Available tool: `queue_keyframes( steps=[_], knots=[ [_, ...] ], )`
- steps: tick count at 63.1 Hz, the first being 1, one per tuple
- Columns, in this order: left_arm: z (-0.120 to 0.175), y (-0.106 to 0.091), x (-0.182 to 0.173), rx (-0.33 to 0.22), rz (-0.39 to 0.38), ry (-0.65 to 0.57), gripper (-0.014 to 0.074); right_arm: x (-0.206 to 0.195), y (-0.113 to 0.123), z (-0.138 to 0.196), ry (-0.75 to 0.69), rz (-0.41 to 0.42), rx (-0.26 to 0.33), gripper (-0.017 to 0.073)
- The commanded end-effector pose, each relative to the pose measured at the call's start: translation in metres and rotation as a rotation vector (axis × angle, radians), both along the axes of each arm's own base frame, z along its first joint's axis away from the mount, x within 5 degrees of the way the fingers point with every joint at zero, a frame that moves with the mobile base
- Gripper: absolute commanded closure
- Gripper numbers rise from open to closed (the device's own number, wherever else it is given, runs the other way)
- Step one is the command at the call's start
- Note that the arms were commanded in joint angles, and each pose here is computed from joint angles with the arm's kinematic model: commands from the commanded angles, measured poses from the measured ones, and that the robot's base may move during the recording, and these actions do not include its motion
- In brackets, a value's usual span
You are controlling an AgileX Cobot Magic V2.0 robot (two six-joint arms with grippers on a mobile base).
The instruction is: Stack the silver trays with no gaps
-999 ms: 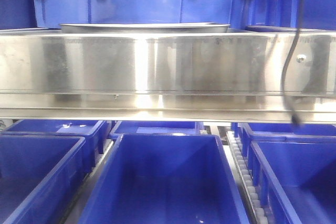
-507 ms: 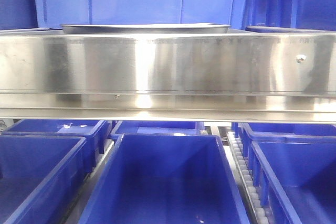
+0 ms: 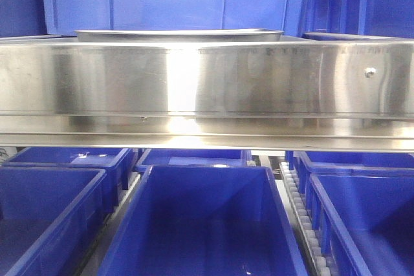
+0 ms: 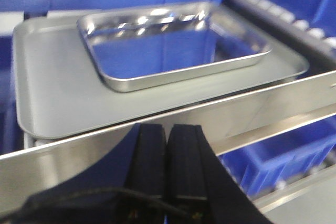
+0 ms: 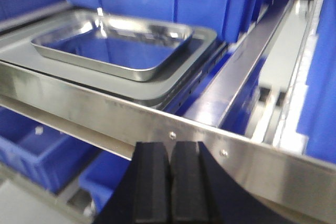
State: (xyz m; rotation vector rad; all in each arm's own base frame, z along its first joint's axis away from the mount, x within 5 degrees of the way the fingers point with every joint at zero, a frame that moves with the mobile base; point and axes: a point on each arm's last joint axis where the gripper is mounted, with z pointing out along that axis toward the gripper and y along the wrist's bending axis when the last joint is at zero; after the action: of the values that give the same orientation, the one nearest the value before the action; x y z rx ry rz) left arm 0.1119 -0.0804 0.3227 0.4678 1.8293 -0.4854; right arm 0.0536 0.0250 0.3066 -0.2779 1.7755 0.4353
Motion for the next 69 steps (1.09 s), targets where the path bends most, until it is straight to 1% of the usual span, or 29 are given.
queue_keyframes(
  steps=[1,2,5,8,20,49,52,53,54,55,56,57,58,59,60,61,62,64,69],
  knots=[
    [0.011,0.002,-0.009,-0.135,-0.043,-0.163,0.0635,-0.008,-0.005,0.004,-0.164,0.003,0.037,0.0508],
    [0.01,0.002,-0.01,-0.141,-0.046,-0.176,0.0634,-0.009,-0.005,0.001,-0.168,0.002,0.037,0.0508],
    [0.006,0.004,-0.013,-0.13,-0.056,-0.209,0.0635,-0.012,-0.007,-0.005,-0.178,0.001,0.037,0.0508],
    [0.004,0.003,-0.013,-0.131,-0.062,-0.225,0.0634,-0.014,-0.008,-0.009,-0.182,0.001,0.039,0.0508],
    [0.003,0.003,-0.013,-0.143,-0.068,-0.238,0.0636,-0.012,-0.007,-0.01,-0.202,0.005,0.048,0.0509],
    [0.003,0.003,-0.013,-0.141,-0.068,-0.236,0.0636,-0.012,-0.007,-0.01,-0.202,0.005,0.048,0.0509],
    [0.003,0.004,-0.013,-0.147,-0.059,-0.235,0.0636,-0.012,-0.007,-0.01,-0.202,0.005,0.048,0.0509],
    [0.003,0.005,-0.013,-0.16,-0.051,-0.223,0.0636,-0.012,-0.007,-0.01,-0.202,0.005,0.048,0.0509],
    [0.003,0.006,-0.013,-0.156,-0.044,-0.224,0.0636,-0.012,-0.007,-0.01,-0.202,0.005,0.048,0.0509],
    [0.003,0.007,-0.014,-0.164,-0.038,-0.215,0.0636,-0.012,-0.007,-0.01,-0.202,0.005,0.048,0.0509],
    [0.003,0.008,-0.014,-0.144,-0.035,-0.228,0.0636,-0.012,-0.007,-0.01,-0.202,0.005,0.048,0.0509],
    [0.003,0.01,-0.015,-0.142,-0.031,-0.229,0.0636,-0.012,-0.007,-0.01,-0.202,0.005,0.048,0.0509],
    [0.003,0.011,-0.016,-0.116,-0.027,-0.248,0.0636,-0.012,-0.007,-0.01,-0.202,0.005,0.048,0.0509],
    [0.004,0.013,-0.017,-0.111,-0.022,-0.253,0.0636,-0.012,-0.007,-0.01,-0.202,0.005,0.048,0.0509],
    [0.004,0.015,-0.017,-0.088,-0.014,-0.272,0.0636,-0.012,-0.007,-0.01,-0.202,0.005,0.048,0.0509],
    [0.005,0.017,-0.018,-0.082,-0.006,-0.286,0.0636,-0.012,-0.007,-0.01,-0.202,0.005,0.048,0.0509],
    [0.005,0.019,-0.018,-0.064,0.007,-0.3,0.0636,-0.012,-0.007,-0.01,-0.202,0.005,0.048,0.0509],
    [0.006,0.024,-0.02,-0.059,0.031,-0.32,0.0636,-0.012,-0.007,-0.01,-0.202,0.005,0.048,0.0509],
    [0.002,0.038,-0.026,-0.054,0.124,-0.356,0.0636,-0.012,-0.007,-0.01,-0.202,0.005,0.048,0.0509]
  ],
)
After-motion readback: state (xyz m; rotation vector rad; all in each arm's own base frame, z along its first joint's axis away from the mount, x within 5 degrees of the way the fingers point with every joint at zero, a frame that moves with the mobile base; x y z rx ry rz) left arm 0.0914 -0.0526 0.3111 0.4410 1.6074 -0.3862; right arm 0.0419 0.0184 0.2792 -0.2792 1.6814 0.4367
